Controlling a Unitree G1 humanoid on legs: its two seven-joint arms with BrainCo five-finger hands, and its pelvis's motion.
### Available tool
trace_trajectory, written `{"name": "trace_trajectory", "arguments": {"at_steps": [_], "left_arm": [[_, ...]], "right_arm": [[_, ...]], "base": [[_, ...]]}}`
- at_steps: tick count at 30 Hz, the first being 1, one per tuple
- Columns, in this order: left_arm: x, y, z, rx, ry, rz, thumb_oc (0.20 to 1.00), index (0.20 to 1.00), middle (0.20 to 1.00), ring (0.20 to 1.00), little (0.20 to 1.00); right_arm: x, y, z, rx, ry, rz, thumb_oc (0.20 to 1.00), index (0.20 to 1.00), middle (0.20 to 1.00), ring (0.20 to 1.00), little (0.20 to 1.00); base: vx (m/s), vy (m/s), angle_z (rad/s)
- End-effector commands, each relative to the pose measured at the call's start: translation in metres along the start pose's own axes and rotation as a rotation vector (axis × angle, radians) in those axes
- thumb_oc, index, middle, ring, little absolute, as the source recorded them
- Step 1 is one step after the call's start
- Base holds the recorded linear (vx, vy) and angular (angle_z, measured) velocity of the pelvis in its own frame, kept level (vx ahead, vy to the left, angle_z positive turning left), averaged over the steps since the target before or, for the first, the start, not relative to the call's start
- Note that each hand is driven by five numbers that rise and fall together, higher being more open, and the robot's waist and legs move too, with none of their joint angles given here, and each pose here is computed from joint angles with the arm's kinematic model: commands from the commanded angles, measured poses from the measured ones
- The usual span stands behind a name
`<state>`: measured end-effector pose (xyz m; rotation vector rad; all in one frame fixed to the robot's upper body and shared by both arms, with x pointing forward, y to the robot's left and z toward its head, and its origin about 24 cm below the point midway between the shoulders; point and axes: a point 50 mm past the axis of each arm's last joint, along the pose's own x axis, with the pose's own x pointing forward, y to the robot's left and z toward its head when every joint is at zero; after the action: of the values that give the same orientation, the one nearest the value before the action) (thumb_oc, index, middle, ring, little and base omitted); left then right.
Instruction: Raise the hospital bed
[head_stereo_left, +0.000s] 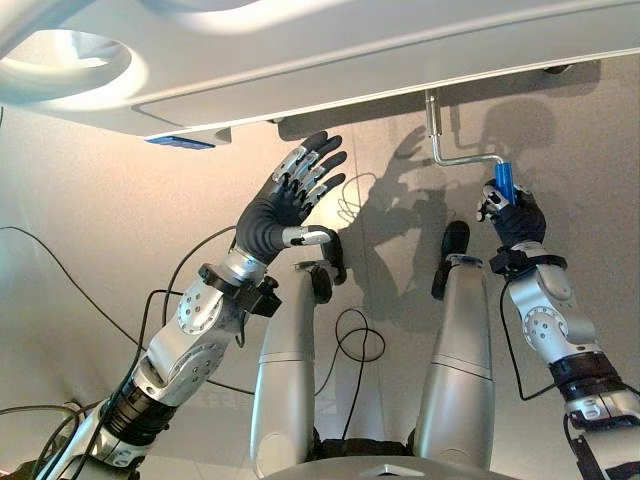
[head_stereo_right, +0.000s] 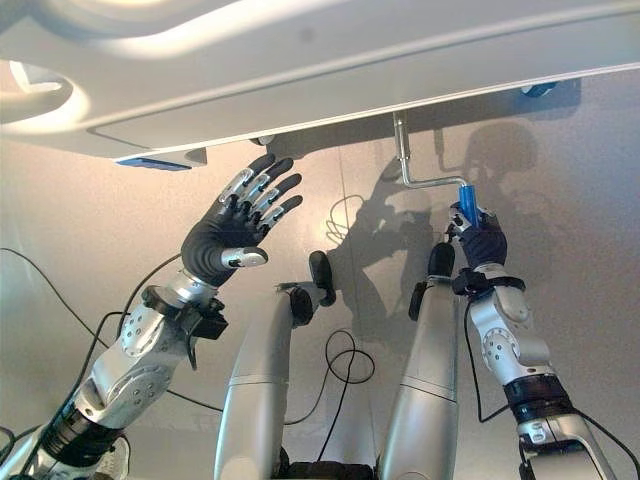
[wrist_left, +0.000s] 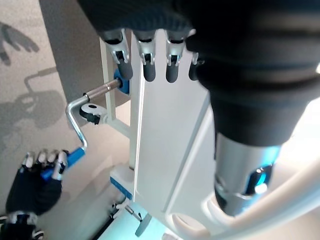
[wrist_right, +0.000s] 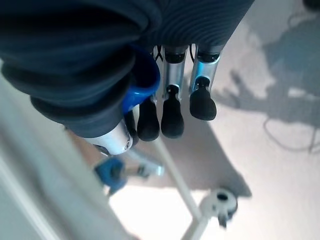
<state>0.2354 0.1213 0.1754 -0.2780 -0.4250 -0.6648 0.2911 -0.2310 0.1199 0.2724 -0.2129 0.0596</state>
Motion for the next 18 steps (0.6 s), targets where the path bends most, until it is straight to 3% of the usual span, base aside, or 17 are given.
{"name": "trace_trajectory", "arguments": {"at_steps": [1, 9, 18], "left_arm": [[-0.002, -0.002, 0.022, 0.083, -0.086, -0.017, 1.0, 1.0, 1.0, 1.0, 1.0], [0.003, -0.005, 0.025, 0.12, -0.087, -0.063, 1.0, 1.0, 1.0, 1.0, 1.0], [0.009, -0.006, 0.021, 0.113, -0.092, -0.053, 1.0, 1.0, 1.0, 1.0, 1.0]], "right_arm": [[0.004, 0.045, 0.055, 0.015, -0.244, 0.282, 0.2, 0.2, 0.2, 0.2, 0.2], [-0.003, 0.119, 0.049, 0.042, -0.147, 0.675, 0.2, 0.2, 0.2, 0.2, 0.2], [0.0, 0.168, 0.039, 0.074, -0.094, 0.849, 0.2, 0.2, 0.2, 0.2, 0.2]], "base": [[0.0, 0.0, 0.0], [-0.04, -0.007, 0.02], [0.0, 0.016, 0.02]]}}
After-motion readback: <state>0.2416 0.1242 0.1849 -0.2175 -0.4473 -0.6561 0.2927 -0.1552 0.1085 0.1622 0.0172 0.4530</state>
